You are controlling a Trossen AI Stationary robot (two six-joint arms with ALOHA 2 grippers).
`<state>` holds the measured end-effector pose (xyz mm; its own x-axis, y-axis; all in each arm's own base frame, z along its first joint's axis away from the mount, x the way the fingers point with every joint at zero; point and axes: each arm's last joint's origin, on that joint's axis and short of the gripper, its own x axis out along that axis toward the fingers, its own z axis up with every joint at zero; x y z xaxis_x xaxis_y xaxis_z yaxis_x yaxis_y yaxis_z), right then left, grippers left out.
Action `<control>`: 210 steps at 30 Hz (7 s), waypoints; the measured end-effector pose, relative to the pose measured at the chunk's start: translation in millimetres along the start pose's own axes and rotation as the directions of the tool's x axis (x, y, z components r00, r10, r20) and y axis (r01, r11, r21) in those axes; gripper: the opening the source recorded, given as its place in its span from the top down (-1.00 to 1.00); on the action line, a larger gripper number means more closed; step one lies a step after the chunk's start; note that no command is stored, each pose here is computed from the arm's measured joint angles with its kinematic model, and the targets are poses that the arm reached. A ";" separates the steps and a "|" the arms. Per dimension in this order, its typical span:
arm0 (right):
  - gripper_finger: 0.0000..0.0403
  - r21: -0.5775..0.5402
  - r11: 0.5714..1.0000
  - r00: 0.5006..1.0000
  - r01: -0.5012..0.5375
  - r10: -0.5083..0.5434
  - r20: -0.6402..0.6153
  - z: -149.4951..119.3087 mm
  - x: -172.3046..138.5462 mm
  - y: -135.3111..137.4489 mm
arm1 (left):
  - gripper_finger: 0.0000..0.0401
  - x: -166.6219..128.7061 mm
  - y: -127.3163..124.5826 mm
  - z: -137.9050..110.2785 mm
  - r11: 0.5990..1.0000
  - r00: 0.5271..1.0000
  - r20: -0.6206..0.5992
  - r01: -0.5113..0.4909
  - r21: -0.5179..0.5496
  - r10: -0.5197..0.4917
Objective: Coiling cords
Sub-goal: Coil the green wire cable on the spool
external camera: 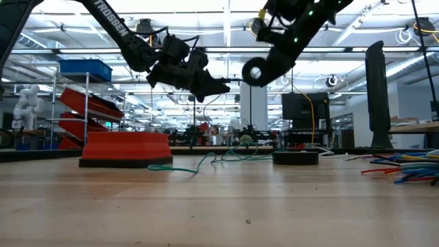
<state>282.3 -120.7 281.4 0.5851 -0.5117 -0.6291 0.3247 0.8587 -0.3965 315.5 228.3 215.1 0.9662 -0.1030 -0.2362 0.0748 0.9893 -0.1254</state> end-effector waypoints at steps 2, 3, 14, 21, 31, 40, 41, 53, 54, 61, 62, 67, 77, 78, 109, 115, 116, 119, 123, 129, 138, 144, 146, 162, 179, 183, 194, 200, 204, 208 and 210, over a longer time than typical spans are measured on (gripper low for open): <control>1.00 -0.021 1.000 0.999 0.018 -0.019 -0.031 -2.1 8.7 2.3 | 0.99 0.4 -2.1 1.8 1.000 1.000 0.004 0.016 -0.015 -0.016; 1.00 -0.027 0.999 0.998 0.041 -0.042 -0.044 -2.7 12.9 2.9 | 0.99 1.2 -3.1 3.3 1.000 1.000 0.007 0.027 -0.014 -0.027; 1.00 -0.008 0.973 0.973 0.231 -0.231 0.016 7.4 30.6 0.4 | 0.99 12.1 -17.5 9.1 0.991 0.992 0.012 0.124 -0.046 -0.123; 1.00 0.020 0.968 0.966 0.248 -0.249 0.066 12.6 31.6 -0.9 | 0.99 19.8 -27.7 16.9 0.990 0.989 0.060 0.138 -0.017 -0.137; 1.00 0.053 0.971 0.968 0.231 -0.235 0.091 13.6 54.8 10.4 | 0.99 27.4 -37.3 27.4 0.996 0.987 0.137 0.082 0.018 -0.084; 1.00 0.112 0.969 0.956 0.220 -0.237 0.172 21.5 56.2 13.8 | 0.99 27.7 -37.0 21.2 0.997 0.994 0.079 0.073 0.004 -0.073; 1.00 0.120 0.967 0.953 0.224 -0.243 0.180 22.4 55.8 13.1 | 0.99 27.8 -37.0 20.5 0.997 0.995 0.073 0.073 0.002 -0.073; 1.00 0.237 0.960 0.947 0.149 -0.207 0.244 26.6 54.1 10.3 | 0.92 32.7 -43.6 21.3 0.999 0.997 0.068 0.029 0.042 -0.032; 1.00 0.245 0.959 0.948 0.140 -0.201 0.246 26.6 54.1 10.3 | 0.91 33.4 -44.5 21.4 0.999 0.997 0.068 0.025 0.049 -0.028; 1.00 0.296 0.951 0.923 0.085 -0.187 0.337 34.6 50.2 6.6 | 0.90 36.6 -48.1 19.4 0.995 0.995 0.063 0.071 0.068 -0.075; 1.00 0.301 0.950 0.916 0.085 -0.193 0.352 36.0 49.7 5.5 | 0.90 36.2 -47.8 20.2 0.994 0.994 0.069 0.078 0.075 -0.083; 1.00 0.305 0.951 0.898 0.044 -0.172 0.406 39.1 48.7 1.6 | 0.90 35.5 -47.8 21.2 0.992 0.992 0.077 0.092 0.087 -0.098; 1.00 0.332 0.943 0.890 0.022 -0.169 0.423 39.5 44.7 -4.9 | 0.90 27.6 -40.3 23.2 0.990 0.989 0.084 0.111 0.082 -0.118; 1.00 0.335 0.942 0.884 0.017 -0.171 0.435 40.6 43.3 -6.4 | 0.90 26.3 -40.3 24.7 0.990 0.989 0.088 0.109 0.088 -0.116; 1.00 0.394 0.873 0.743 -0.285 -0.058 0.667 53.5 25.5 -25.3 | 0.90 3.9 -40.4 48.7 0.968 0.985 0.153 0.046 0.246 -0.085; 1.00 0.381 0.875 0.735 -0.300 -0.043 0.677 54.1 25.0 -25.0 | 0.90 4.3 -41.6 45.3 0.949 0.984 0.123 0.089 0.303 -0.131; 1.00 0.380 0.875 0.735 -0.301 -0.042 0.677 54.1 25.0 -24.8 | 0.90 4.4 -41.9 44.7 0.944 0.983 0.118 0.098 0.314 -0.142; 1.00 0.380 0.875 0.733 -0.299 -0.044 0.679 54.2 24.9 -25.2 | 0.84 4.6 -41.9 43.7 0.943 0.983 0.110 0.104 0.317 -0.146; 1.00 0.380 0.875 0.733 -0.299 -0.045 0.678 54.2 24.9 -25.2 | 0.58 4.8 -40.1 41.1 0.946 0.991 0.092 0.062 0.317 -0.095; 1.00 0.374 0.880 0.734 -0.293 -0.044 0.678 54.2 25.0 -25.1 | 0.36 1.9 -25.3 31.5 0.952 0.995 0.074 0.046 0.304 -0.071; 1.00 0.357 0.891 0.734 -0.282 -0.040 0.678 54.4 24.8 -24.2 | 0.35 21.2 0.2 -10.4 0.948 0.946 0.153 0.255 0.189 -0.285; 1.00 0.342 0.891 0.731 -0.297 -0.018 0.682 54.3 25.0 -23.3 | 0.35 38.4 4.0 -36.4 0.933 0.874 0.329 0.322 0.160 -0.358; 1.00 0.339 0.893 0.731 -0.296 -0.016 0.682 54.3 24.8 -23.3 | 0.35 42.4 1.6 -44.3 0.936 0.850 0.391 0.322 0.145 -0.353; 1.00 0.315 0.900 0.702 -0.301 -0.014 0.712 58.7 21.1 -18.9 | 0.35 75.6 -21.0 -38.0 0.918 0.810 0.434 0.366 0.154 -0.396; 1.00 0.304 0.907 0.702 -0.291 -0.013 0.712 59.0 21.0 -18.1 | 0.35 83.0 -28.6 -31.3 0.885 0.790 0.404 0.437 0.158 -0.462; 1.00 0.301 0.909 0.696 -0.289 -0.016 0.717 59.5 20.4 -18.4 | 0.35 86.7 -29.0 -34.0 0.893 0.806 0.389 0.430 0.134 -0.447; 1.00 0.299 0.910 0.697 -0.286 -0.016 0.717 59.5 20.4 -18.4 | 0.44 88.7 -27.0 -36.0 0.911 0.825 0.391 0.396 0.115 -0.408; 1.00 0.299 0.910 0.698 -0.286 -0.016 0.716 59.4 20.5 -18.3 | 0.94 82.0 -15.7 -36.6 0.922 0.836 0.392 0.373 0.107 -0.384; 1.00 0.298 0.910 0.712 -0.289 -0.004 0.703 58.4 21.6 -16.4 | 0.97 72.3 -0.8 -37.4 0.936 0.850 0.397 0.343 0.082 -0.347; 1.00 0.288 0.914 0.742 -0.287 0.022 0.670 55.8 24.2 -12.4 | 0.98 58.1 18.2 -38.5 0.945 0.863 0.402 0.327 0.017 -0.306; 1.00 0.278 0.919 0.766 -0.279 0.039 0.641 53.0 26.6 -10.8 | 0.99 51.2 25.9 -38.9 0.942 0.866 0.401 0.335 -0.018 -0.300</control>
<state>333.8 -142.1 304.4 0.9374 -0.3414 -0.0688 0.3420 0.9397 -0.0033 357.3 244.6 162.3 0.9128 -0.3447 0.2191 0.3896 0.8957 -0.2141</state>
